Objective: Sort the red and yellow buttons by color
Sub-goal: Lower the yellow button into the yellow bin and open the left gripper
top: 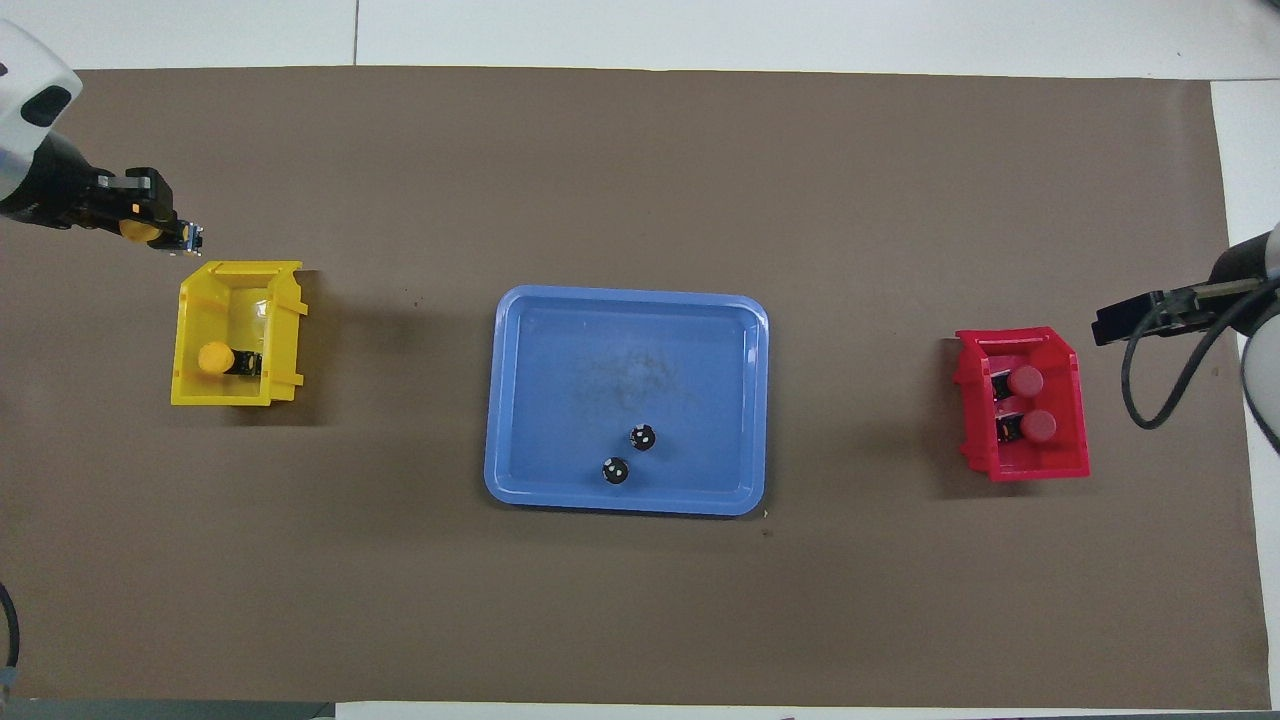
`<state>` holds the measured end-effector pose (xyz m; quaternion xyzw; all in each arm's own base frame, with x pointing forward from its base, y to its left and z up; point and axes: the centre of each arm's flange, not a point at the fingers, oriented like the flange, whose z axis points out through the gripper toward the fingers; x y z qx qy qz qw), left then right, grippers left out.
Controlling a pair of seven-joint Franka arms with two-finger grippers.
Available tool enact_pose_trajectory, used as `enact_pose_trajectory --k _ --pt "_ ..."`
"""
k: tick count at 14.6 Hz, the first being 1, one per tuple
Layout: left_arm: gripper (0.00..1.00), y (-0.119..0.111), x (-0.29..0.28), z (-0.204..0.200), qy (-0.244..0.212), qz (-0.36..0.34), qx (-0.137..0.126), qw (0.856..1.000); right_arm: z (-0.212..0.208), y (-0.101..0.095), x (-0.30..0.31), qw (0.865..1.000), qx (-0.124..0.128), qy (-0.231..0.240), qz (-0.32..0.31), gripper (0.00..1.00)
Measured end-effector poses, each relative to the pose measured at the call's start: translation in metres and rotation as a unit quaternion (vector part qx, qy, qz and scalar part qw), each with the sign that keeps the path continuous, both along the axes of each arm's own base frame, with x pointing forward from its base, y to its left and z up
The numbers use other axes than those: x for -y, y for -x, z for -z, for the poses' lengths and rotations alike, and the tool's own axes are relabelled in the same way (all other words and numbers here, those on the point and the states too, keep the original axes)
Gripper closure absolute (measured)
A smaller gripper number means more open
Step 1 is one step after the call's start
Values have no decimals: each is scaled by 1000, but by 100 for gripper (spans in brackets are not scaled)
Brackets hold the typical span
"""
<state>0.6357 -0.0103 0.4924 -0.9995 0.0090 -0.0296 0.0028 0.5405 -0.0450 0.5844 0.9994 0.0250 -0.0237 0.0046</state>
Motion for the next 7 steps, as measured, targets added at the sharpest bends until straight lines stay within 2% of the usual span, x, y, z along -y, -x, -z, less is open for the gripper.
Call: enact_pose_trajectory --k 3,7 --pt "59 5 7 36 1 7 1 1000 -53 3 -1 999 28 3 25 0" --pt "59 15 3 64 1 11 -11 1000 -47 -2 -10 999 20 6 37 0"
